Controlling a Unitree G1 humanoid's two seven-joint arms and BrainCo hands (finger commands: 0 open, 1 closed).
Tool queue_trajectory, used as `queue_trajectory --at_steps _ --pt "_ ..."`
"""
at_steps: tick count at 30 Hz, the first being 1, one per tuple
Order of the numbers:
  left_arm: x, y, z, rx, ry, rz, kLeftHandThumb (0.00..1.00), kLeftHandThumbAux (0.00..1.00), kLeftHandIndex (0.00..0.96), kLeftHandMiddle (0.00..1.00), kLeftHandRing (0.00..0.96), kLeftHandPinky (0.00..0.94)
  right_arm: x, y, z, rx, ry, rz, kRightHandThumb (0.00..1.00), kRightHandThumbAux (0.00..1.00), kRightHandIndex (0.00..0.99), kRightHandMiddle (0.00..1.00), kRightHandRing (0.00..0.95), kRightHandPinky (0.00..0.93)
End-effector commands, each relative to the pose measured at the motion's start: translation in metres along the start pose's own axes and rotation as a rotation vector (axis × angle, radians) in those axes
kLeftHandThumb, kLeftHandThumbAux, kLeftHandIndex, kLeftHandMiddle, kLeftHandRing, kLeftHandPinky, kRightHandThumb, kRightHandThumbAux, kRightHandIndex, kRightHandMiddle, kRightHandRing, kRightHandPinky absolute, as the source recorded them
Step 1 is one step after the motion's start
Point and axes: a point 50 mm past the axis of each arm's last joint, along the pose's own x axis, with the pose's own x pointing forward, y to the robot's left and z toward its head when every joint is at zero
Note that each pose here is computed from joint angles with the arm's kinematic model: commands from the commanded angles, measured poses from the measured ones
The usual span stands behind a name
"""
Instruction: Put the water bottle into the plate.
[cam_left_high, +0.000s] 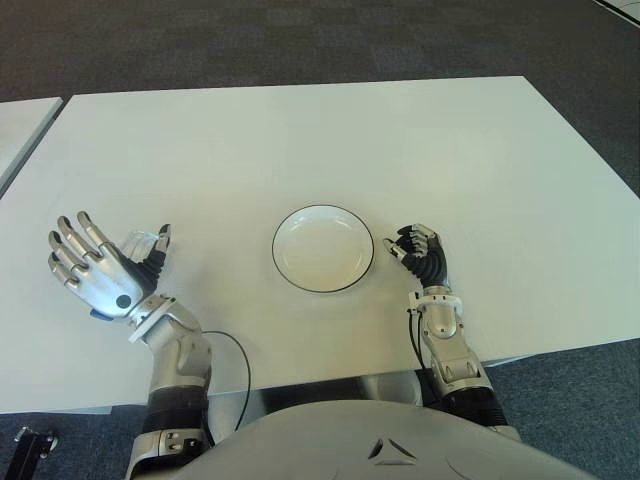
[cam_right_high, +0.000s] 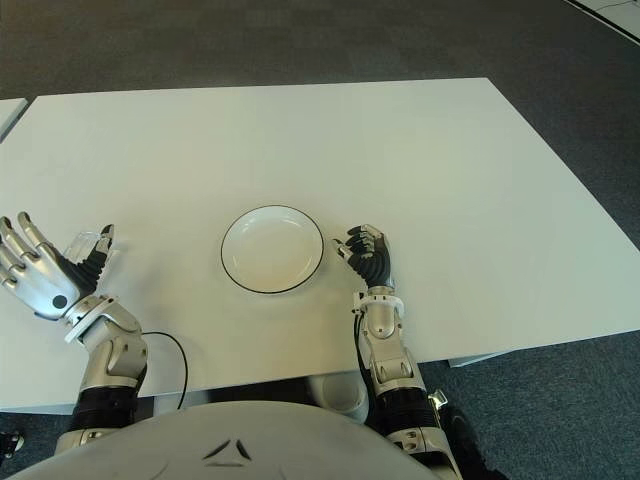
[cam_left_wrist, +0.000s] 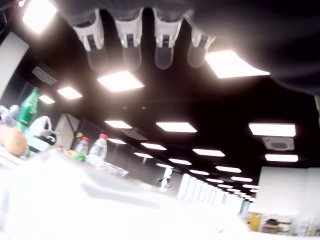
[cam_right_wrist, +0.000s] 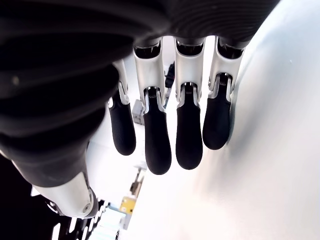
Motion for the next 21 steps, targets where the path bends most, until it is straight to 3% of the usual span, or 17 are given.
queue_trajectory --at_steps 1,11,12,14,17,21 --pt "0.004 -0.005 0.000 0.058 0.038 0.000 0.354 0.284 0.000 0.000 0.000 0.000 -0.001 0.001 -0.004 -0.010 0.032 0.005 0.702 0.733 0.424 0.577 0.553 0.480" --pt "0.014 -0.017 -0.014 0.206 0.075 -0.053 0.368 0.252 0.000 0.000 0.000 0.000 -0.001 -0.001 -0.005 -0.013 0.029 0.004 0.702 0.733 0.425 0.574 0.545 0.464" --pt "0.012 -0.019 -0.013 0.198 0.037 -0.058 0.369 0.250 0.000 0.000 0.000 0.000 -0.001 -0.001 -0.005 -0.013 0.027 0.003 0.702 0.733 0.425 0.574 0.544 0.464" --pt "0.011 -0.023 -0.012 0.184 -0.011 -0.063 0.270 0.219 0.000 0.000 0.000 0.000 -0.001 -0.001 -0.005 -0.013 0.025 0.003 0.702 0.733 0.425 0.574 0.543 0.464" --pt "0.026 -0.017 -0.022 0.325 0.062 -0.361 0.298 0.195 0.000 0.000 0.000 0.000 -0.001 -0.001 -0.004 -0.009 0.018 0.004 0.702 0.733 0.425 0.575 0.545 0.475" --pt "0.004 -0.037 -0.029 0.384 0.152 -0.376 0.352 0.204 0.000 0.000 0.000 0.000 -0.001 -0.001 -0.004 -0.001 0.012 0.006 0.702 0.733 0.426 0.576 0.547 0.478"
